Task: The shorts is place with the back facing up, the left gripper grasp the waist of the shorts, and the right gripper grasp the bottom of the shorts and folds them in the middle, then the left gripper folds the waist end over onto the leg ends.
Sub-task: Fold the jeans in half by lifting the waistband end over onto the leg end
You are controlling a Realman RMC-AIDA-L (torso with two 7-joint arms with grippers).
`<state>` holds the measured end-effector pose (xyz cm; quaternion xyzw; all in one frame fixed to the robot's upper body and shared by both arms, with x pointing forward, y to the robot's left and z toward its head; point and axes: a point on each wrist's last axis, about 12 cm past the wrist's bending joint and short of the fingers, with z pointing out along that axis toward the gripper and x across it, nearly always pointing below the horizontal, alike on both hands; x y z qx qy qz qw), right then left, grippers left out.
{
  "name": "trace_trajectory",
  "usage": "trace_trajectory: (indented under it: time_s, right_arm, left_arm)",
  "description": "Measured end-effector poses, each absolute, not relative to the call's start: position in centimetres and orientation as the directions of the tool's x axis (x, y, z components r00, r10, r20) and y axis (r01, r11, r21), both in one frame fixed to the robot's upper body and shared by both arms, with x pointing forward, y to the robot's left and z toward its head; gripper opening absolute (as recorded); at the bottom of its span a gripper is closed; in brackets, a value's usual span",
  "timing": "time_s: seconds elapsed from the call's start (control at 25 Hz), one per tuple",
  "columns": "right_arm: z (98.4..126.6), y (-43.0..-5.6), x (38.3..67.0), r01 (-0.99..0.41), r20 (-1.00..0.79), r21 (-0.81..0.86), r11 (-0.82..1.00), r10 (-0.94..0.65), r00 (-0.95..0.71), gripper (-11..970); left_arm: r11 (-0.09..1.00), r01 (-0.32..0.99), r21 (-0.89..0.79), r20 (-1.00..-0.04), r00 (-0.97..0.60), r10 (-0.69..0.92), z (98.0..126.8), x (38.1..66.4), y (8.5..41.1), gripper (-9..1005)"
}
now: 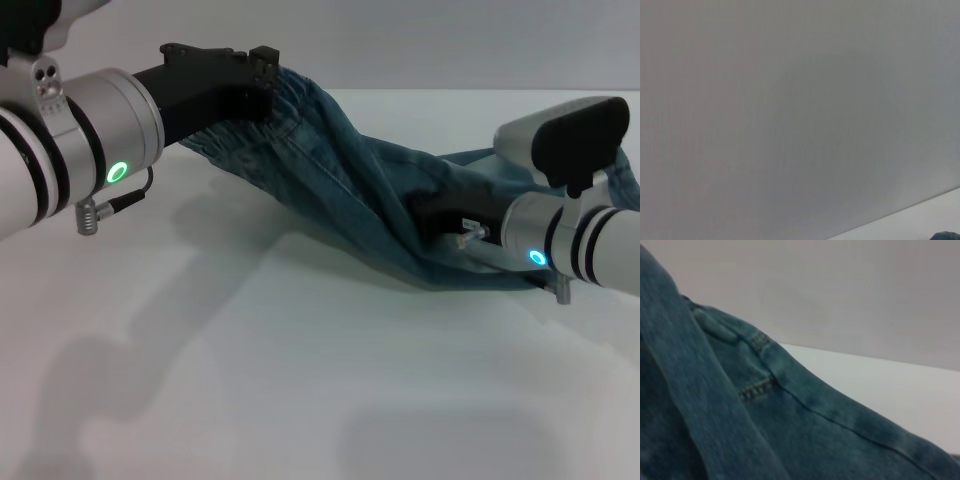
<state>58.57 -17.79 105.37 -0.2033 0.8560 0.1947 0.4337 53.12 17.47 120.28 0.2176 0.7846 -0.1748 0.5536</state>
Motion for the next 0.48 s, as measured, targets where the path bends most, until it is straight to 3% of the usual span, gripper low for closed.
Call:
trace_trajectory:
  time_s: [0.48]
  right_arm:
    - [105.7,-19.4,60.5,-0.438,-0.846,0.065,0.897,-0.183,-0.501,-2]
  left_arm:
    - [0.835,0.549,-0.029,-0.945,-0.288,0.157,120.3,52.9,17.1,12]
